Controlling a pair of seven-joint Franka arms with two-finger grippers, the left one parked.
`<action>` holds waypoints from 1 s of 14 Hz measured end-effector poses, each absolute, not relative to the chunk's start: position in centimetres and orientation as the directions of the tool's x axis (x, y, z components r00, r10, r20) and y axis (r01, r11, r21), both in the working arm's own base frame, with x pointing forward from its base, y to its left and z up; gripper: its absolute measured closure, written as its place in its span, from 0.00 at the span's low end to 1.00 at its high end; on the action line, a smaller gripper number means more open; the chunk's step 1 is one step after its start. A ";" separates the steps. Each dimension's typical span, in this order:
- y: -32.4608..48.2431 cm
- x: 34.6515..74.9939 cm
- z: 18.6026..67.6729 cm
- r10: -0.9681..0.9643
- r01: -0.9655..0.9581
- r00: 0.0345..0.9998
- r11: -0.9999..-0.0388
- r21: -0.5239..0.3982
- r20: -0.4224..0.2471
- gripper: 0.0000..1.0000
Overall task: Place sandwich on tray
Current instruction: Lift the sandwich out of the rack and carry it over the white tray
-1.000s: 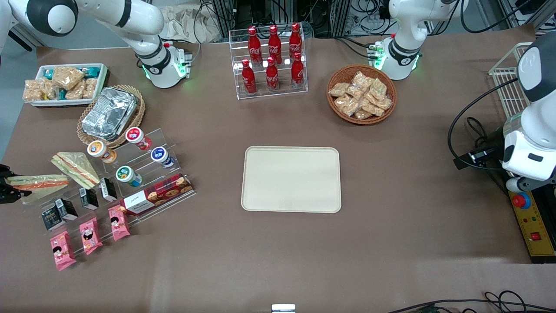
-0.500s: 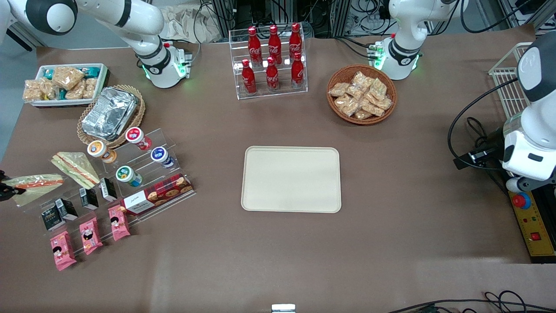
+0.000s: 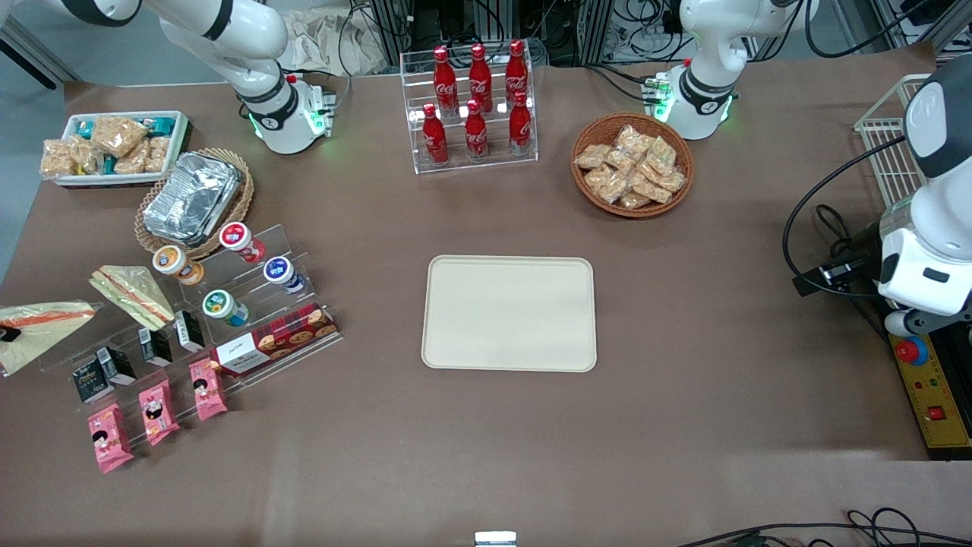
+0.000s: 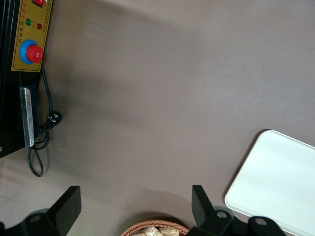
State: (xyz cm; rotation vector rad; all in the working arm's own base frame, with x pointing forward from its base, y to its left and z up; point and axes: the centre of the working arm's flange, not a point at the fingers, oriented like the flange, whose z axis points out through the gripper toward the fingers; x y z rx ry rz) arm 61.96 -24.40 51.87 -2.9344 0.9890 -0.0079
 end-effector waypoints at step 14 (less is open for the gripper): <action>9.8 62.6 57.3 -0.620 -0.633 0.773 -0.770 -0.086 -0.135 0.63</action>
